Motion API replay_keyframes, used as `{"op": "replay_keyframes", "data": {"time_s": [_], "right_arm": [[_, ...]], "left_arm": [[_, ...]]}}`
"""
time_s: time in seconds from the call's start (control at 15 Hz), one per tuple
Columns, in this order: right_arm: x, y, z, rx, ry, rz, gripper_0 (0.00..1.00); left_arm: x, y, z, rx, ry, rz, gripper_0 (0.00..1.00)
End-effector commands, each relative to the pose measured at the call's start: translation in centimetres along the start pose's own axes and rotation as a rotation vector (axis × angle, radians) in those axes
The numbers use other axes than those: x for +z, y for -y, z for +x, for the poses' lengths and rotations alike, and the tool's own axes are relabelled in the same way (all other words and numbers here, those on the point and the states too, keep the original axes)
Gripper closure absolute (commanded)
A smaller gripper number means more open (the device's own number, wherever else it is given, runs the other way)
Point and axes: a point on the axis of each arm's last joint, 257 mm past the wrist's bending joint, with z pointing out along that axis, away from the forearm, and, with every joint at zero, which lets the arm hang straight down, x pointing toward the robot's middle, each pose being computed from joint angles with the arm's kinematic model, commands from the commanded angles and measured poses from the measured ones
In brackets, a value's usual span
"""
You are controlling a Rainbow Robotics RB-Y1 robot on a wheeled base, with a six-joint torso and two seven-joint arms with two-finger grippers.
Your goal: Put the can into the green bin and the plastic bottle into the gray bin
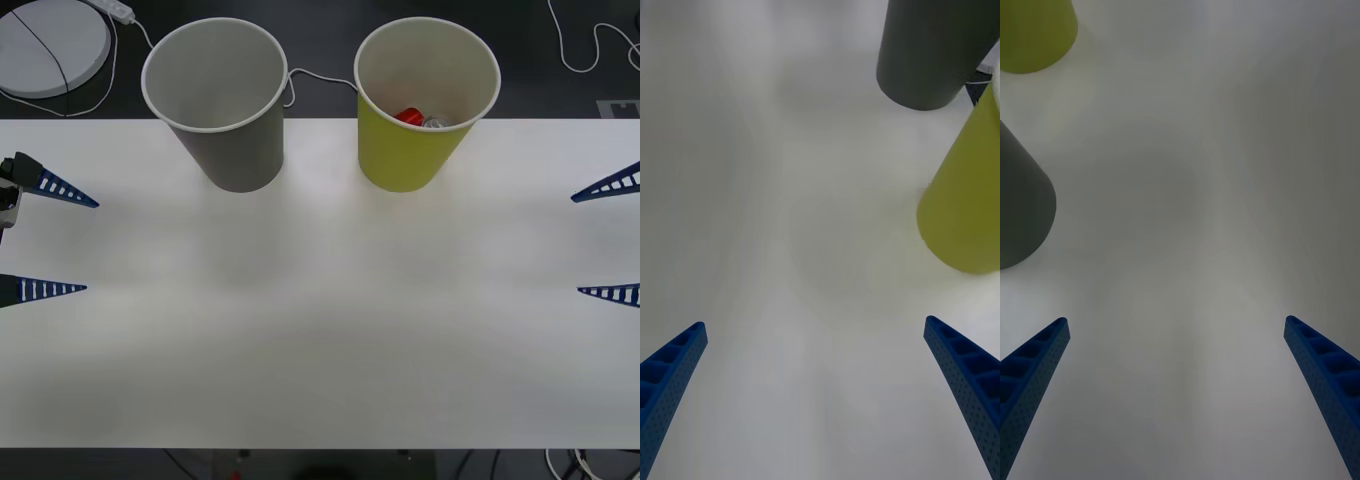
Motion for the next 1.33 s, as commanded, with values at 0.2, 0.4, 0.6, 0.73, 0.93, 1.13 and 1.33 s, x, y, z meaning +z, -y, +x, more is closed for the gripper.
{"op": "replay_keyframes", "data": {"time_s": [0.2, 0.4, 0.6, 0.73, 0.93, 1.13, 1.33], "right_arm": [[0.8, -1.6, 1.1, 0.006, 0.016, 0.019, 0.00], [0.9, -1.9, 2.1, -0.059, -0.001, 0.026, 0.00], [0.8, -1.6, 2.1, -0.038, 0.033, 0.032, 0.00], [0.6, -1.1, 1.6, -0.028, 0.068, 0.041, 0.00], [1.2, -1.6, 0.8, -0.032, 0.098, 0.017, 0.00], [1.7, -2.2, 0.3, -0.036, 0.115, -0.003, 0.00], [2.4, -3.0, 0.3, -0.028, 0.122, -0.028, 0.00]], "left_arm": [[0.0, 0.0, 0.0, 0.000, 0.000, 0.000, 0.00], [0.0, 0.0, 0.0, 0.000, 0.000, 0.000, 0.00], [0.0, 0.0, 0.0, 0.000, 0.000, 0.000, 0.00], [0.0, 0.0, 0.0, 0.000, 0.000, 0.000, 0.00], [0.0, 0.0, 0.0, 0.000, 0.000, 0.000, 0.00], [0.0, 0.0, 0.0, 0.000, 0.000, 0.000, 0.00], [0.0, 0.0, 0.0, 0.000, 0.000, 0.000, 0.00]]}}
